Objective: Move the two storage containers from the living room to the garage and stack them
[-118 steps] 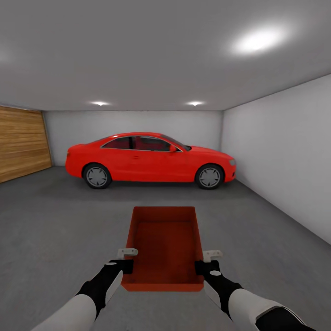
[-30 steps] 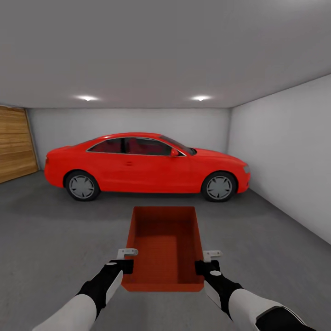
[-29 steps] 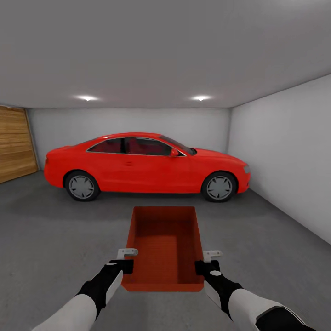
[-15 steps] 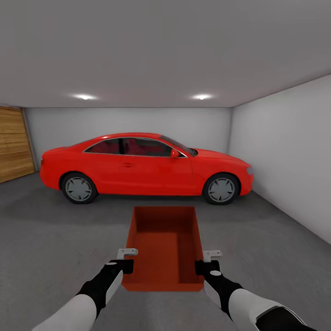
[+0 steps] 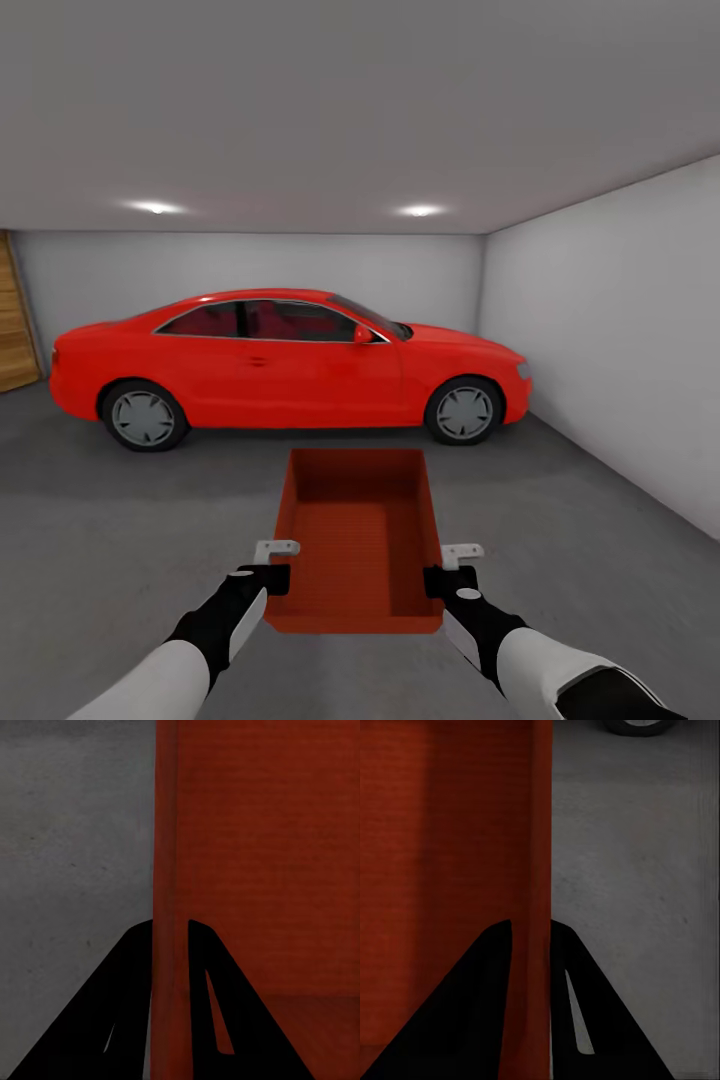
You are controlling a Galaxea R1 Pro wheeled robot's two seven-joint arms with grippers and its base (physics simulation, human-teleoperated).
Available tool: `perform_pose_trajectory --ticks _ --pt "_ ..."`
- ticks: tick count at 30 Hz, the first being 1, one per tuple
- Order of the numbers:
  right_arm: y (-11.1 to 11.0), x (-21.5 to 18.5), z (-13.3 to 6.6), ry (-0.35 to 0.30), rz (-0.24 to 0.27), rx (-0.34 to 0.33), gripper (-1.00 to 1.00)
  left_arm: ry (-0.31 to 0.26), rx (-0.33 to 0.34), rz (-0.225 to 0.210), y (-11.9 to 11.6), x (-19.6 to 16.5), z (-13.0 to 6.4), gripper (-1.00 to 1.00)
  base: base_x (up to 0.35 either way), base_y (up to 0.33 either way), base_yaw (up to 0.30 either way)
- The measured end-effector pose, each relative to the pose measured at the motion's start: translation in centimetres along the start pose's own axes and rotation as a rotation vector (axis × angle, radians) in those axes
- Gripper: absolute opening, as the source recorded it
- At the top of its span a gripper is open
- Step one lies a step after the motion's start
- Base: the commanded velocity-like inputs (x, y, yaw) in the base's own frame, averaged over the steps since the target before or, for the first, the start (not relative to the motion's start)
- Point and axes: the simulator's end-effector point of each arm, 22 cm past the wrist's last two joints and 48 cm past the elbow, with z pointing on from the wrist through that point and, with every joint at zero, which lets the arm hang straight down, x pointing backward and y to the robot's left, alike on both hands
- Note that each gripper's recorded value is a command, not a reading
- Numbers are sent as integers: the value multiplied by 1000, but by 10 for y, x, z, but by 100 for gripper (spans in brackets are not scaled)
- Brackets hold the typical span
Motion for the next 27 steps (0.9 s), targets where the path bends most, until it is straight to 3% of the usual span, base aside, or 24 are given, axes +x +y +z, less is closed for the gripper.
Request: perform_pose_trajectory --ticks 10,27 --pt "0 -1 0 -3 -1 0 -100 -3 0 0 0 -1 0 -100 24 0 -286" --pt "0 0 -1 -1 0 0 -100 -1 0 0 0 0 -1 -100 312 0 -286"
